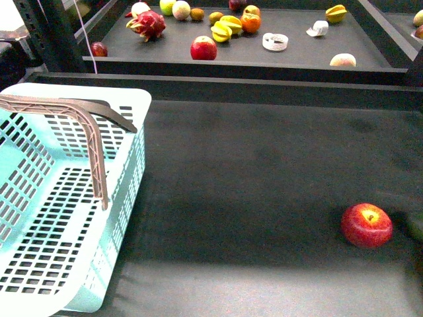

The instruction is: Pick mango with right arm and hold basket with left

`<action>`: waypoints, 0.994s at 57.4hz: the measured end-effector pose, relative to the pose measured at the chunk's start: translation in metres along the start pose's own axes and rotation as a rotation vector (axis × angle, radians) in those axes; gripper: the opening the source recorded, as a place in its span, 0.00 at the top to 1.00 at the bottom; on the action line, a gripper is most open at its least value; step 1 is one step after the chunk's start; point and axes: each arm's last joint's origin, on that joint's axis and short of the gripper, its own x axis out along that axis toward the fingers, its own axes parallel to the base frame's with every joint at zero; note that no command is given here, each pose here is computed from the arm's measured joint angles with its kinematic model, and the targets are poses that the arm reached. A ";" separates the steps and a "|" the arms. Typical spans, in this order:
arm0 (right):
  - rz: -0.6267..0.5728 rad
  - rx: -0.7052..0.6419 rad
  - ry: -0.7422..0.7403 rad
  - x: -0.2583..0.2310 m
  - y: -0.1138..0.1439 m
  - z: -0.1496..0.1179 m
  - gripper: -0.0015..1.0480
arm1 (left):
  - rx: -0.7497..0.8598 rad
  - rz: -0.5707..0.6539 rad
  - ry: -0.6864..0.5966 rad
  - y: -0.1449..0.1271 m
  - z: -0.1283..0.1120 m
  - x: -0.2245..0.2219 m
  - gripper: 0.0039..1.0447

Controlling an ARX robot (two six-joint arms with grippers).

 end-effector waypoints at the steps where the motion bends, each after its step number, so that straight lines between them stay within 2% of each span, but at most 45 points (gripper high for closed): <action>1: 0.000 0.000 0.000 0.000 0.000 0.000 0.08 | 0.000 0.000 0.000 0.000 0.000 0.000 0.05; 43: 0.000 0.000 0.000 0.000 0.000 0.000 0.08 | 0.000 0.000 0.000 0.000 0.000 0.000 0.05; 45: 0.000 0.000 0.000 0.000 0.000 0.000 0.08 | 0.021 0.067 -0.012 0.000 0.001 0.001 0.05; 49: 0.000 0.000 0.000 0.000 0.000 0.000 0.08 | 0.034 0.312 -0.093 -0.003 0.010 0.005 0.05; 52: 0.000 0.000 0.000 0.000 0.000 0.000 0.08 | 0.023 0.484 -0.083 -0.005 0.012 0.011 0.05; 57: 0.000 0.000 0.000 0.000 0.000 0.000 0.08 | 0.019 0.523 -0.055 -0.008 0.009 0.022 0.05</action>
